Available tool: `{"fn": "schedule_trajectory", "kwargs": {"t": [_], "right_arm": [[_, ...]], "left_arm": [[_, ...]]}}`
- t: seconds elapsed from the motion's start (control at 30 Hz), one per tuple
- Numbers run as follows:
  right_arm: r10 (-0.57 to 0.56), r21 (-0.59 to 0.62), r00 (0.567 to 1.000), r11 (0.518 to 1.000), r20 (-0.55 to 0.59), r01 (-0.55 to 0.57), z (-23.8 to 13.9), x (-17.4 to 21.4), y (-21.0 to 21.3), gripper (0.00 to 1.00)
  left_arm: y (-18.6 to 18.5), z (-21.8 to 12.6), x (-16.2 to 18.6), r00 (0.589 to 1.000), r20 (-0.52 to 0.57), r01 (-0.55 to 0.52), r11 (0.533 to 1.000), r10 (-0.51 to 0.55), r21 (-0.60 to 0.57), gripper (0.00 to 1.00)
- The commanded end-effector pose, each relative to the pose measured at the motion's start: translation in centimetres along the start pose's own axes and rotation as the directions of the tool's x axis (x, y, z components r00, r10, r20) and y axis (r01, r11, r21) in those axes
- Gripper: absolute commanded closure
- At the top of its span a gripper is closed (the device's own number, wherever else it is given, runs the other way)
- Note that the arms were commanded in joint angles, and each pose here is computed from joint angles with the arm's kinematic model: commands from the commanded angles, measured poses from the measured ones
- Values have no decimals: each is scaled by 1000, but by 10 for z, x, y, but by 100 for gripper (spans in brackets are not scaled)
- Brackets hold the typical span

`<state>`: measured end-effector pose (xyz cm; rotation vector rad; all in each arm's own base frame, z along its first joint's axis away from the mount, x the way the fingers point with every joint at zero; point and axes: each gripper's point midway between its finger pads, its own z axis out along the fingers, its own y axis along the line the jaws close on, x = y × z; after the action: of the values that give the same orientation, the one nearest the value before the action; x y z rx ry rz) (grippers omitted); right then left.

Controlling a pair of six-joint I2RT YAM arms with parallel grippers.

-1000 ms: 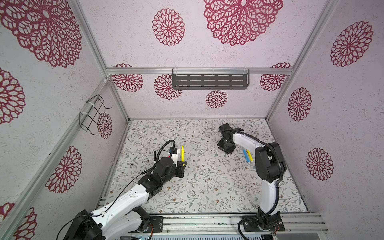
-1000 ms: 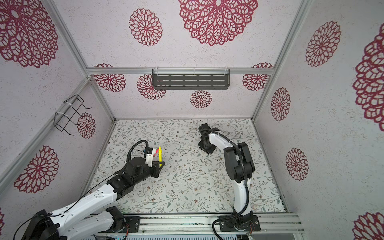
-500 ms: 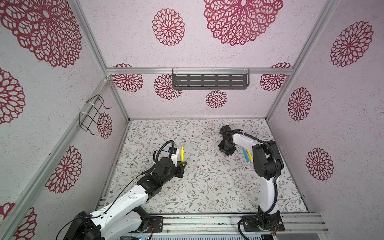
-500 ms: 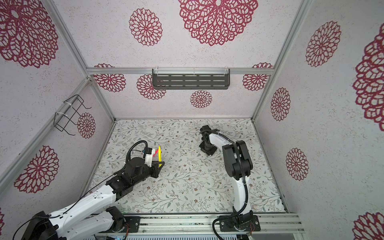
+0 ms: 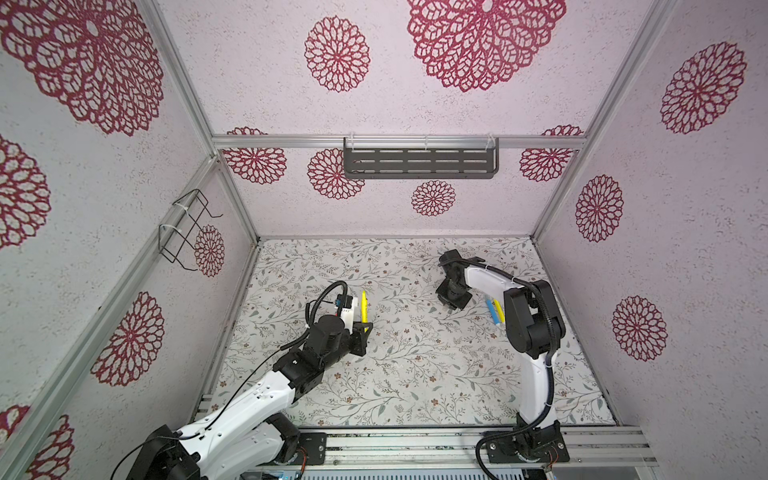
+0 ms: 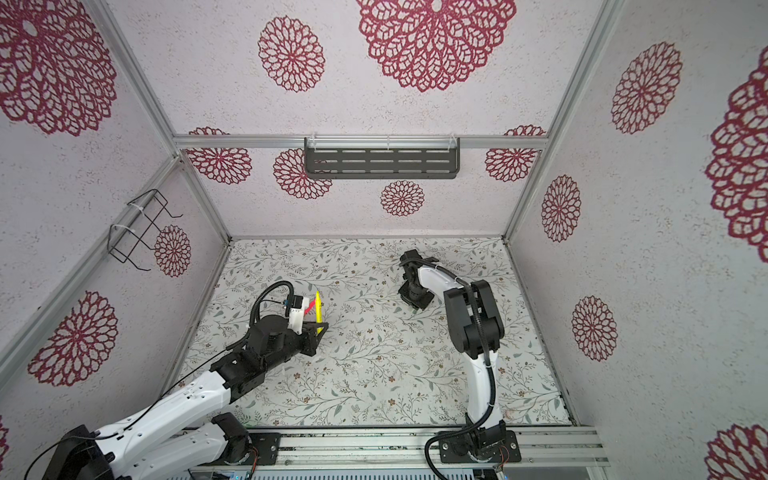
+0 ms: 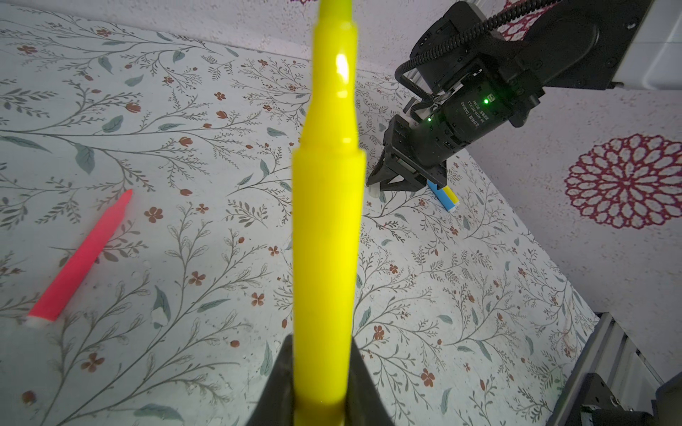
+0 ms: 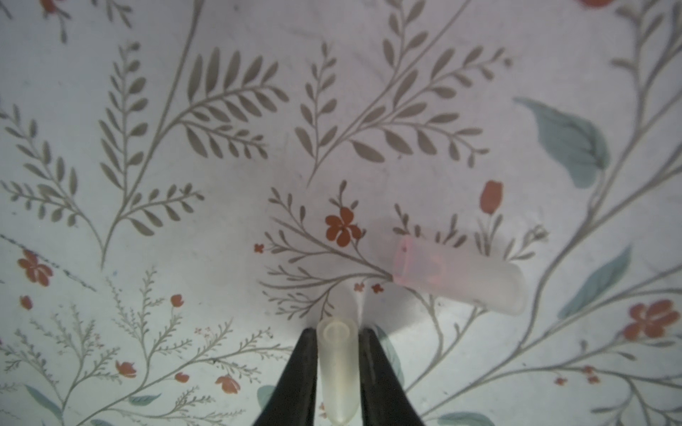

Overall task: Insert the pens into the pen caps
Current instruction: 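Lower the right gripper and close it on the small clear cap, then lift the clear cap and carry it toward the upright yellow highlighter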

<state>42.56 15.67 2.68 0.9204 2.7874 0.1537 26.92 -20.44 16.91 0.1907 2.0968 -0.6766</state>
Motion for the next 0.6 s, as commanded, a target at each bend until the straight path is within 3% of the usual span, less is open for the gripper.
{"fn": "schedule_trajectory", "kwargs": {"t": [0.0,0.17,0.3,0.57], "right_arm": [[-12,41,1000,999,-6,12,4,-1,-11,80],[-35,43,999,998,-13,36,6,4,-18,90],[-65,-28,998,998,-17,65,3,9,-10,100],[-165,-238,985,956,50,173,-37,8,19,100]], "left_arm": [[5,-3,-5,1000,26,8,1000,-7,-16,100],[5,-4,-5,1000,28,7,1000,-7,-17,100],[4,-4,-6,1000,29,8,1000,-7,-11,100],[1,-3,-5,1000,25,6,1000,-6,3,100]]}}
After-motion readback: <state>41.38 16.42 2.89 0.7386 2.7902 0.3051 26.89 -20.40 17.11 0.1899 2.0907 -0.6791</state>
